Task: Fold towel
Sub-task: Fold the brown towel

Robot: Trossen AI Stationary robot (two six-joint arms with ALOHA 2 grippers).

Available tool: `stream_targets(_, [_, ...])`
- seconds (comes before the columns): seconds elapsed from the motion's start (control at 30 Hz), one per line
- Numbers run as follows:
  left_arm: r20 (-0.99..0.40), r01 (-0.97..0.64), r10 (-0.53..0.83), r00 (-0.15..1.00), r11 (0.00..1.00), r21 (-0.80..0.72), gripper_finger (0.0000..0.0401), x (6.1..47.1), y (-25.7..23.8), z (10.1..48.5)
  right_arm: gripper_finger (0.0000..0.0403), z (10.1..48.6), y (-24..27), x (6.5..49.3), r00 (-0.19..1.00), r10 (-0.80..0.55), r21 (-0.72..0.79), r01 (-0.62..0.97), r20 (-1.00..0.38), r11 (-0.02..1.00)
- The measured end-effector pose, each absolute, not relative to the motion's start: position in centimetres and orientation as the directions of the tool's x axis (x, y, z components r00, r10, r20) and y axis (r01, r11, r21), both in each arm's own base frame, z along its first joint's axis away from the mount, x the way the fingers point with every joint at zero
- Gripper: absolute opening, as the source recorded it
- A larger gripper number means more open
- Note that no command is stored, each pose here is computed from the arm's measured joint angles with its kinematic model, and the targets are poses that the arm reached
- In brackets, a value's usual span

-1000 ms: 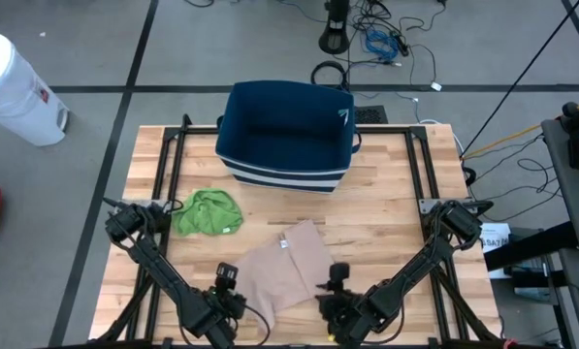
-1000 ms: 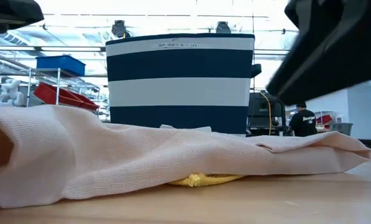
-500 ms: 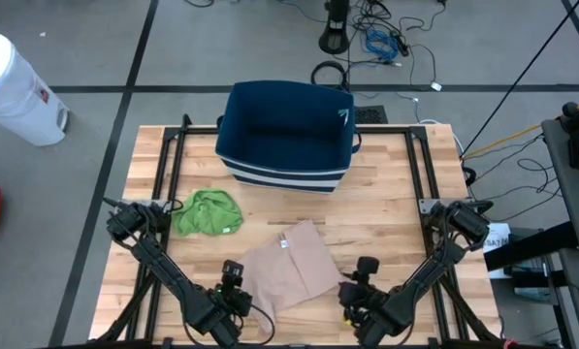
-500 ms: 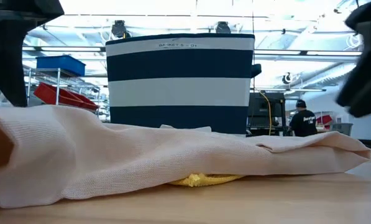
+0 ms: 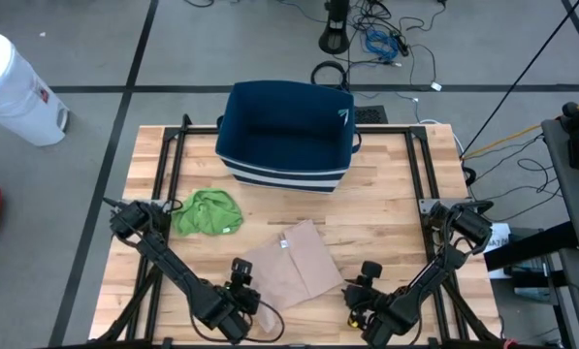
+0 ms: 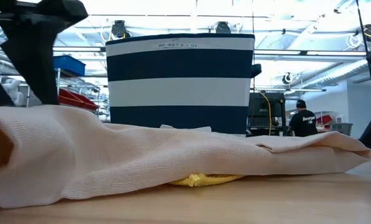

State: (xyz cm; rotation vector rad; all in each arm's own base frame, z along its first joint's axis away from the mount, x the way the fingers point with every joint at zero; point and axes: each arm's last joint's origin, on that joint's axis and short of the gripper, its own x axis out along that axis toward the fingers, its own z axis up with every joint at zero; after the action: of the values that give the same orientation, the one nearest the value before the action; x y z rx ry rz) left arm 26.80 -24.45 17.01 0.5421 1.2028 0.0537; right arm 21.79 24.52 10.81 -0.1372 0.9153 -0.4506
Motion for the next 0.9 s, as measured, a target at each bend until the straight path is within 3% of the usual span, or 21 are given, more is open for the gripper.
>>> stream_targets(0.47, [-0.868, 0.258, 0.302, 0.395, 0.87, 0.421, 0.017, 27.5, -24.2, 17.0, 0.0122, 10.7, 23.4, 22.7, 0.525, -0.475, -0.353, 0.321, -0.706, 0.879])
stream_targets(0.9, [-0.868, 0.258, 0.303, 0.394, 0.87, 0.42, 0.017, 27.5, -24.2, 17.0, 0.0043, 10.0, 22.7, 23.7, 0.487, -0.413, -0.323, 0.262, -0.77, 0.91])
